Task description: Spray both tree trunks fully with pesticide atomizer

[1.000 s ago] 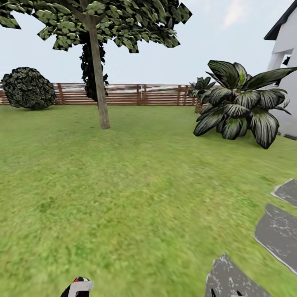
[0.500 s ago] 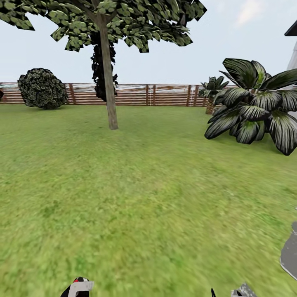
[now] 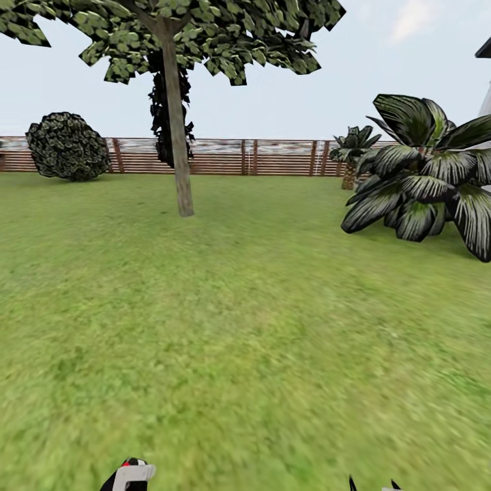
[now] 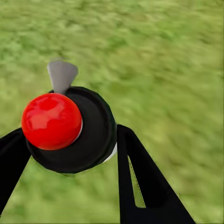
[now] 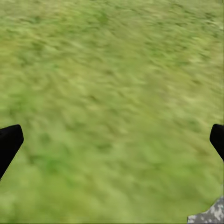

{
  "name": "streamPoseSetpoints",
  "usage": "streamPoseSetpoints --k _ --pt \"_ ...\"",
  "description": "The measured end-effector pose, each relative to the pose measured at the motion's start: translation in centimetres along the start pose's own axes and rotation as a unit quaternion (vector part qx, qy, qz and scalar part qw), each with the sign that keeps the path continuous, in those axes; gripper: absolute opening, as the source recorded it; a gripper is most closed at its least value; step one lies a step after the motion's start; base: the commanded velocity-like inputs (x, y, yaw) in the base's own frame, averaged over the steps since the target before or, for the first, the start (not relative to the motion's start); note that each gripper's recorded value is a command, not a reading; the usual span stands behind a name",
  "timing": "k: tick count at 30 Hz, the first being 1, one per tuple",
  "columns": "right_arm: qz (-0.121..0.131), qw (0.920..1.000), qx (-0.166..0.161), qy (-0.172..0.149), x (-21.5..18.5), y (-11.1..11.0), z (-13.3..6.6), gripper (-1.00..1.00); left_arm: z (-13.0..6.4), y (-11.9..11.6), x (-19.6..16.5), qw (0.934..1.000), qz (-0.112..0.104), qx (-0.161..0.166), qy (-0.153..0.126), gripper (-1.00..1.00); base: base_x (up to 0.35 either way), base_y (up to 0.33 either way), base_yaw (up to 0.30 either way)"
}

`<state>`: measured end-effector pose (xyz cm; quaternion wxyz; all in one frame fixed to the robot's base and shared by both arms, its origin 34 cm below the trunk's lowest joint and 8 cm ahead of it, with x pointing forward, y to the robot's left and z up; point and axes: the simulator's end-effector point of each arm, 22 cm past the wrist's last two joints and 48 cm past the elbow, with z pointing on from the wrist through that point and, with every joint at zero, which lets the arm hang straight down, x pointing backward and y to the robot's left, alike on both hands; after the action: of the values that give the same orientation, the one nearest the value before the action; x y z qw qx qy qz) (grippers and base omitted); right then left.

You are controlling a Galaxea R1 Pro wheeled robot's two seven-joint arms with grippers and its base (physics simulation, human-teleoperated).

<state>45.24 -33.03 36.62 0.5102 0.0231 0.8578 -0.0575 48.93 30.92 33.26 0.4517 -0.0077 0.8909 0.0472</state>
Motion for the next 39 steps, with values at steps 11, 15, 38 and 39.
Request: streamPoseSetpoints --k 11,15,38,39 --pt "0.0 1.0 0.0 -0.001 -0.06 0.0 0.01 1.0 0.0 0.0 -0.01 1.0 0.0 0.0 0.0 -1.0 0.34 0.0 0.0" --pt "0.0 1.0 0.0 -0.001 -0.08 -0.01 0.02 1.0 0.0 0.0 -0.01 1.0 0.0 0.0 0.0 -1.0 0.34 0.0 0.018" --pt "0.0 1.0 0.0 0.0 0.0 0.0 0.0 1.0 0.0 0.0 0.02 1.0 0.0 0.0 0.0 -1.0 0.34 0.0 0.257" --pt "0.0 1.0 0.0 0.0 0.0 0.0 0.0 1.0 0.0 0.0 0.01 1.0 0.0 0.0 0.0 -1.0 0.34 0.0 0.182"
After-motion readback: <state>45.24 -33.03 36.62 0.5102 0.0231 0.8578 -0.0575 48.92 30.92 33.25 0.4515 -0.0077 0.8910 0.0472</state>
